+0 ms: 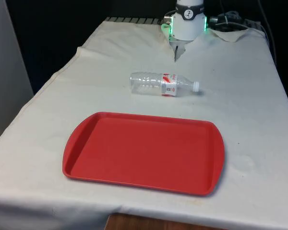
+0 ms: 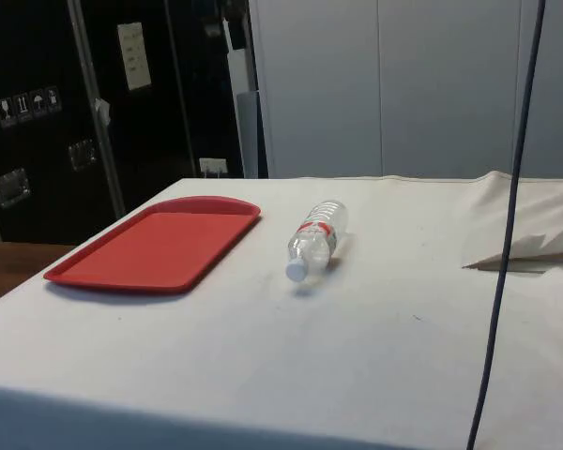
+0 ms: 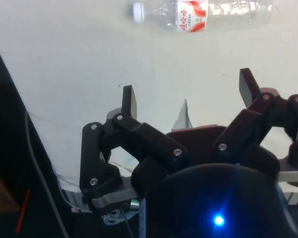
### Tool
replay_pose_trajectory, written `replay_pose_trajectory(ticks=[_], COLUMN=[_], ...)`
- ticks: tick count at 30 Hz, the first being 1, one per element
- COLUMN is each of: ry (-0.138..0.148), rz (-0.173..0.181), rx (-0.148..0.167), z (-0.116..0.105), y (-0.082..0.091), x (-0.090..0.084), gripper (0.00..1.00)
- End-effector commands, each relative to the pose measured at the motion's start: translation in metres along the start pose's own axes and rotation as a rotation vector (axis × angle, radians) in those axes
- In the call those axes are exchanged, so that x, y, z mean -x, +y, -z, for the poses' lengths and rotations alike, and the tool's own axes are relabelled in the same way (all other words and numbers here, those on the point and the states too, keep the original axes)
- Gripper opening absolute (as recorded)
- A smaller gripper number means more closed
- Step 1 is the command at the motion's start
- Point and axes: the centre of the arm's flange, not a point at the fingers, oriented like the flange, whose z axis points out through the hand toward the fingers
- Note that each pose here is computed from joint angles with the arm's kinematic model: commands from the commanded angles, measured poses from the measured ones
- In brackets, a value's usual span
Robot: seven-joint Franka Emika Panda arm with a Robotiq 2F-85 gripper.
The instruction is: Place the bottle upright on the tray.
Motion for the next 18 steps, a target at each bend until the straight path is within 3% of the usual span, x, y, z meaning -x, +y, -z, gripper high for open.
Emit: replay_pose_trajectory(ticks=[1,13,16,18], ry=[0.004,0.004,-0.007,0.003], rz=[0.001,0.008,0.007,0.009], rx=[0.004,0.002,-0.003,0.0], z=[0.001,0.0,-0.002,-0.001], y=[0.0,-0.002,-0.002,-0.002], x=[0.004,0.017,0.018,0.023], gripper=[1.0,1.0,1.0,1.0])
